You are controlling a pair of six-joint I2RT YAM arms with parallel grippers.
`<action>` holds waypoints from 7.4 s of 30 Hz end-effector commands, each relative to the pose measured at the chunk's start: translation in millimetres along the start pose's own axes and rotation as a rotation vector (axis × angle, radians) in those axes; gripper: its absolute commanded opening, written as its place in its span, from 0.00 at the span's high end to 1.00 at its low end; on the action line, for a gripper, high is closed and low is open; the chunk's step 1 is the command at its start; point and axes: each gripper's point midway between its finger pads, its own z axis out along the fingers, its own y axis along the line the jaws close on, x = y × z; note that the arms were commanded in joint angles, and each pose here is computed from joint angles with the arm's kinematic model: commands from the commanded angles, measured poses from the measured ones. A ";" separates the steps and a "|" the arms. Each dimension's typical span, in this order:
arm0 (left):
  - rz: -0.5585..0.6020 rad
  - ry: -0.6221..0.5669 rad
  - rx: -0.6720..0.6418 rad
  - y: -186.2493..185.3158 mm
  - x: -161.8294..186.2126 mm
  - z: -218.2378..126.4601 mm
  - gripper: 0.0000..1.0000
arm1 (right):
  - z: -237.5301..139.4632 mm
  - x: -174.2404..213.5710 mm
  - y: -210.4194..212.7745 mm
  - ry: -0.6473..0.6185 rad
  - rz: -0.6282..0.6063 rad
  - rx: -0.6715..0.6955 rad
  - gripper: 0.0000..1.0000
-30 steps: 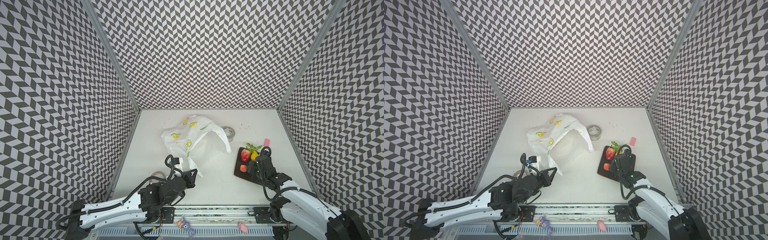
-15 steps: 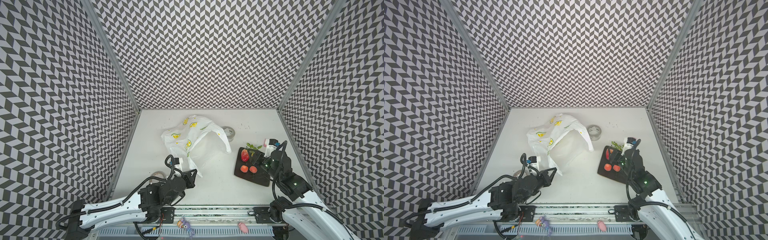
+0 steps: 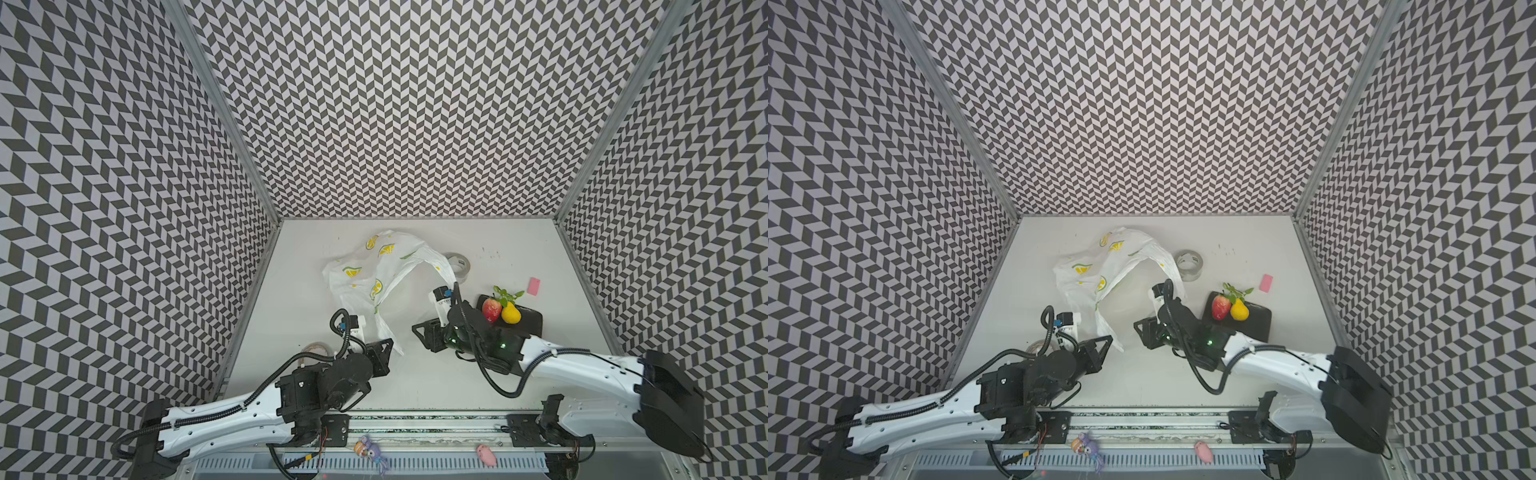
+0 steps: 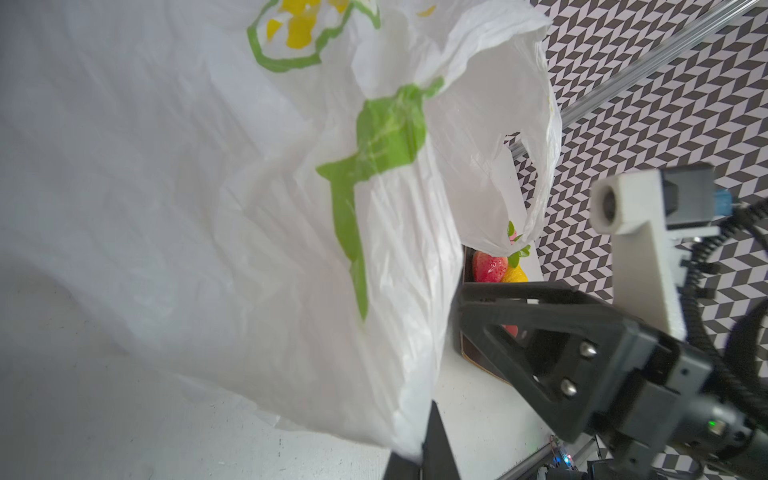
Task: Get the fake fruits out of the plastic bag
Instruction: 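Reach the right gripper back into the bag toward the red-yellow apple, then grasp the red-yellow apple with leaf by its top with the right gripper, then lift the apple out of the bag and carry it over the tray, then lower the apple onto the tray, open the right gripper and withdraw, then reach the right gripper back into the bag toward the green pear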
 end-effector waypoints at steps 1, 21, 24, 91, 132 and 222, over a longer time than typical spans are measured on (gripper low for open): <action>-0.014 -0.022 -0.010 0.6 -8.3 -5.7 1.00 | 24.5 -23.4 22.6 -0.074 0.039 -0.077 0.54; -0.007 0.018 -0.144 30.4 -10.5 -25.2 1.00 | 156.5 -65.3 20.3 -0.108 0.269 -0.153 0.40; 0.003 0.023 -0.153 29.2 -11.0 -25.8 1.00 | 164.9 -71.3 15.7 -0.127 0.292 -0.138 0.37; 0.001 -0.065 -0.019 5.5 -26.3 -24.2 1.00 | 121.2 -65.0 7.2 -0.135 0.257 -0.140 0.58; -0.013 -0.056 0.029 8.5 -22.0 -26.5 1.00 | -172.3 -18.7 -208.2 -0.447 0.489 0.557 0.60; 0.047 -0.041 0.015 -15.0 -33.5 -31.8 1.00 | 136.7 -63.8 -6.2 -0.226 0.359 -0.110 0.49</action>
